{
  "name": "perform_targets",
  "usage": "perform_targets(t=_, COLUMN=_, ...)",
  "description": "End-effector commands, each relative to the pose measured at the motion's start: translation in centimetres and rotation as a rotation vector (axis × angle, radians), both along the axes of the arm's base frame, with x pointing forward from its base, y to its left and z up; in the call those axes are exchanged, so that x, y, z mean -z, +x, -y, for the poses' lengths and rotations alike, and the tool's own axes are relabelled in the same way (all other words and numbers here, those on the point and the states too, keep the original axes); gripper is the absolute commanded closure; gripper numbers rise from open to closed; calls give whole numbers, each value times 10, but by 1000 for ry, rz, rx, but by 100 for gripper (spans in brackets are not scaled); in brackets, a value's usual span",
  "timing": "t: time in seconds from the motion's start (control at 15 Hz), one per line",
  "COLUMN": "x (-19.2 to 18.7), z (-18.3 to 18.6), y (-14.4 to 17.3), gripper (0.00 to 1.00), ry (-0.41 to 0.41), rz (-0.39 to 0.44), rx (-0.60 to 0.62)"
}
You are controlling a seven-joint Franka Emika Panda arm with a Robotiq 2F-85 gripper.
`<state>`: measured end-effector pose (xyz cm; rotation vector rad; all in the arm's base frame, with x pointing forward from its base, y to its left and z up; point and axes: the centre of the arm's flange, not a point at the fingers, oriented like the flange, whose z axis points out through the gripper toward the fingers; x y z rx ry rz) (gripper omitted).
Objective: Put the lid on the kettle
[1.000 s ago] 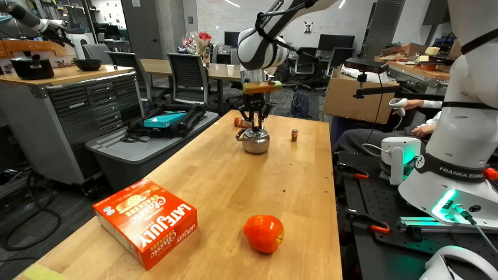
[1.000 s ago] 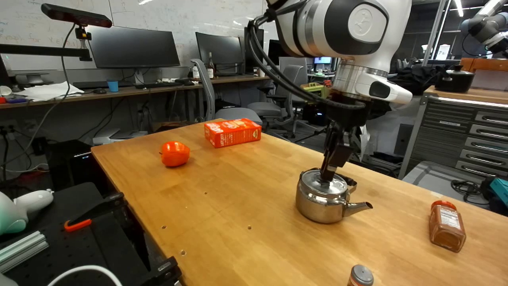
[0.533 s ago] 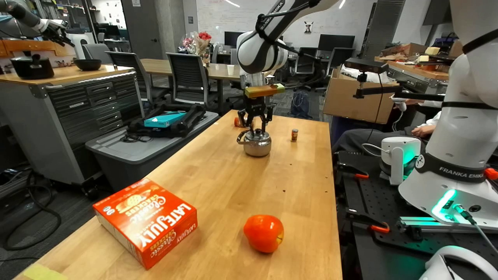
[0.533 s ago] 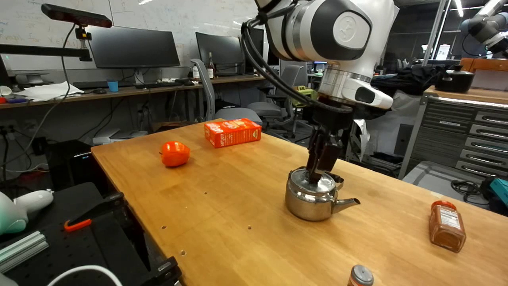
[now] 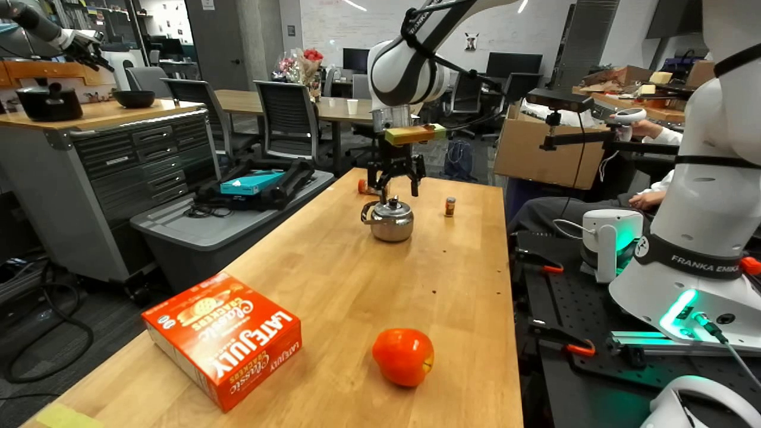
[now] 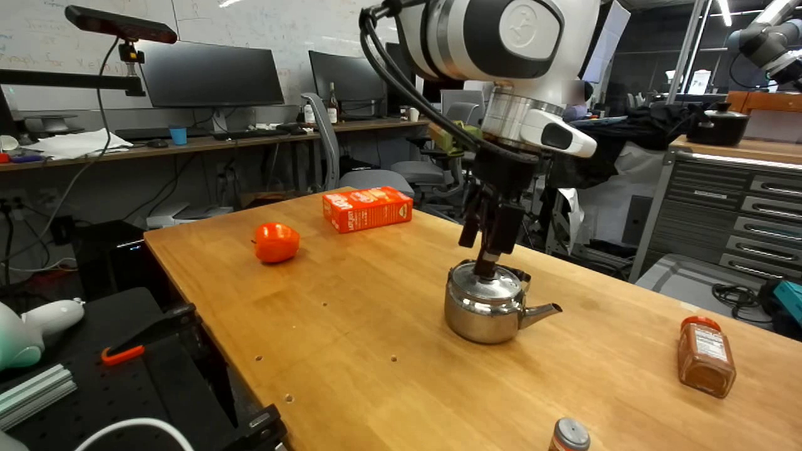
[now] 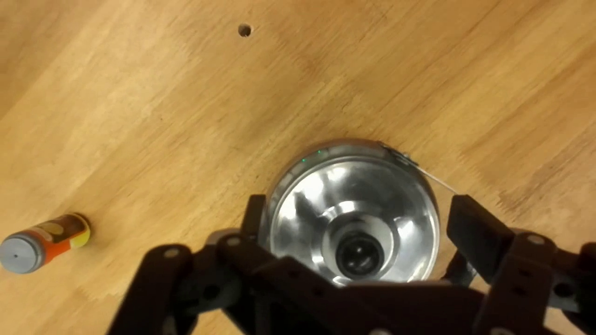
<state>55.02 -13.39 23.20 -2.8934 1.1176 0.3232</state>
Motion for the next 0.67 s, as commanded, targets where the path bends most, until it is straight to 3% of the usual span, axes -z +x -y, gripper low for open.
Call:
perform_targets(t=0.0, x=-43, z=-24, y=-35, gripper=0, ry=31, rz=83, rx=-76)
perform_targets(t=0.6, x=-123, z=-68, y=-90, gripper=0, ry=74, rz=262, rx=-348)
